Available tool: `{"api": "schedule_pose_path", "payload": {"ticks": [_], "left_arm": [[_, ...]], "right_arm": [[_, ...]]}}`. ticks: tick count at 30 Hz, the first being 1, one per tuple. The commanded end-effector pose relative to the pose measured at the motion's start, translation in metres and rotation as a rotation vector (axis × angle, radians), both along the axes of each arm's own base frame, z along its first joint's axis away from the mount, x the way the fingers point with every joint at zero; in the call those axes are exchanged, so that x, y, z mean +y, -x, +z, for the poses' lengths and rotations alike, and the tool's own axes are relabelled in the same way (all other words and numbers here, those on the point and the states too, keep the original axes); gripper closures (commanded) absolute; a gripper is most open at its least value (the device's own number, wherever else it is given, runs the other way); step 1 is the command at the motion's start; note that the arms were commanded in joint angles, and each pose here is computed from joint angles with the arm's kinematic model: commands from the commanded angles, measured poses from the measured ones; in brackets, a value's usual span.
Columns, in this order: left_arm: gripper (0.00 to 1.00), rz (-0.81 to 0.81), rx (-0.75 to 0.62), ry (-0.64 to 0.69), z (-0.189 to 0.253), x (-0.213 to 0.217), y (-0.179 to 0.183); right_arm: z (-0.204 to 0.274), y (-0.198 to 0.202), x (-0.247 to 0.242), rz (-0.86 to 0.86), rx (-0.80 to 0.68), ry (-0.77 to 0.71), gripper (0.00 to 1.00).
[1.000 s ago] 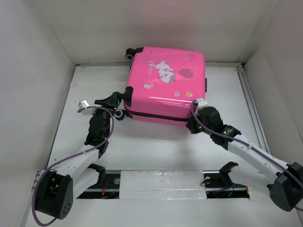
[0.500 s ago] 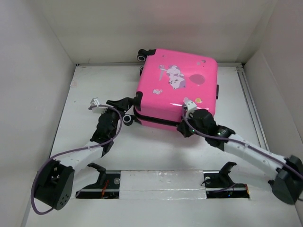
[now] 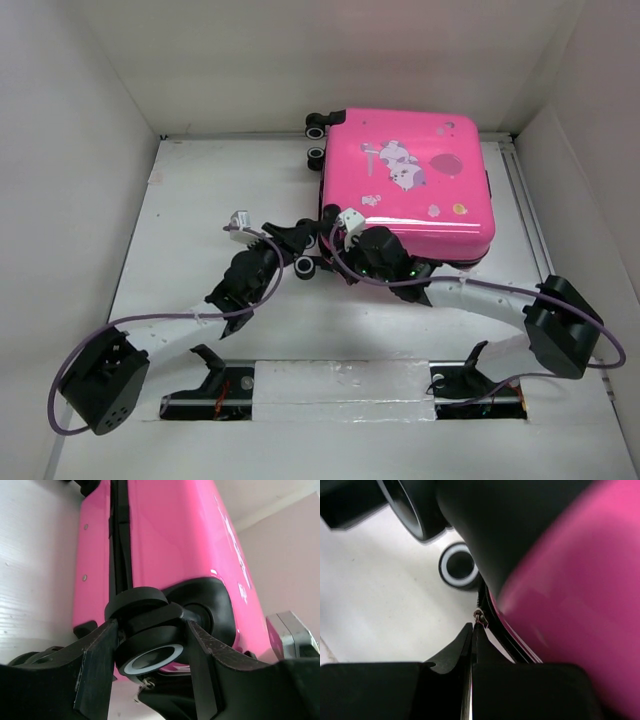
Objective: Pack the luggage
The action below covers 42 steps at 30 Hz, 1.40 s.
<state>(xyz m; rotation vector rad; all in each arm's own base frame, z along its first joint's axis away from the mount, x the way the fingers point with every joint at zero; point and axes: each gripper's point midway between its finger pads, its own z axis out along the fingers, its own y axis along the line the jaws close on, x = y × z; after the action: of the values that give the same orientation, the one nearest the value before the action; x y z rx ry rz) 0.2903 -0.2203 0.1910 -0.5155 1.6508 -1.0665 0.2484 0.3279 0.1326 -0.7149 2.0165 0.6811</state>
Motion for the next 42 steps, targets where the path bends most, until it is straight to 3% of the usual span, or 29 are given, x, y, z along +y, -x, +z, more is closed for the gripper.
{"api": "schedule_pose_path", "payload": {"ticks": [1,4,8,9,11,12,16,20,23,24,26,27,31,35,42], "left_arm": [[1.00,-0.485,-0.033,0.157,0.043,-0.090,0.084],[1.00,-0.483,-0.034,0.130,0.043,-0.093,0.088],[0.97,-0.373,-0.092,0.055,0.059,-0.071,0.077],[0.85,-0.335,-0.091,0.030,0.061,-0.066,0.072],[0.50,-0.209,-0.124,-0.017,0.076,-0.046,0.056],[0.28,-0.167,-0.124,-0.031,0.077,-0.040,0.049],[0.05,0.016,-0.151,-0.014,0.096,-0.006,0.017],[0.02,0.080,-0.082,-0.049,0.085,0.012,-0.037],[0.00,0.104,-0.083,0.001,0.093,0.023,-0.070],[0.00,0.095,-0.048,-0.019,0.073,0.030,-0.093],[0.02,0.082,-0.033,0.008,0.084,0.036,-0.123],[0.04,0.038,0.025,0.014,0.061,0.039,-0.142],[0.14,-0.067,-0.066,0.108,0.079,0.030,-0.183],[0.17,-0.108,-0.032,0.070,0.066,0.020,-0.215],[0.22,-0.122,-0.065,0.044,0.056,0.012,-0.224]], "right_arm": [[0.088,-0.005,0.061,0.091,-0.149,-0.319,1.00],[0.091,-0.008,0.062,0.072,-0.159,-0.376,1.00],[0.069,0.005,0.053,0.075,-0.117,-0.339,1.00],[0.073,0.013,0.049,0.076,-0.113,-0.346,1.00],[0.065,0.026,0.041,0.082,-0.095,-0.342,1.00],[0.076,0.030,0.034,0.081,-0.103,-0.368,1.00],[0.084,0.047,0.015,0.074,-0.101,-0.357,1.00],[0.096,0.061,0.005,0.096,-0.111,-0.380,1.00],[0.090,0.069,-0.001,0.104,-0.094,-0.358,1.00],[0.087,0.073,-0.002,0.109,-0.081,-0.364,1.00],[0.087,0.081,-0.007,0.115,-0.076,-0.379,1.00],[0.085,0.083,-0.010,0.114,-0.074,-0.377,1.00],[0.084,0.087,-0.018,0.093,-0.068,-0.373,1.00],[0.081,0.091,-0.018,0.102,-0.065,-0.371,1.00],[0.073,0.089,-0.019,0.086,-0.051,-0.357,1.00]]}}
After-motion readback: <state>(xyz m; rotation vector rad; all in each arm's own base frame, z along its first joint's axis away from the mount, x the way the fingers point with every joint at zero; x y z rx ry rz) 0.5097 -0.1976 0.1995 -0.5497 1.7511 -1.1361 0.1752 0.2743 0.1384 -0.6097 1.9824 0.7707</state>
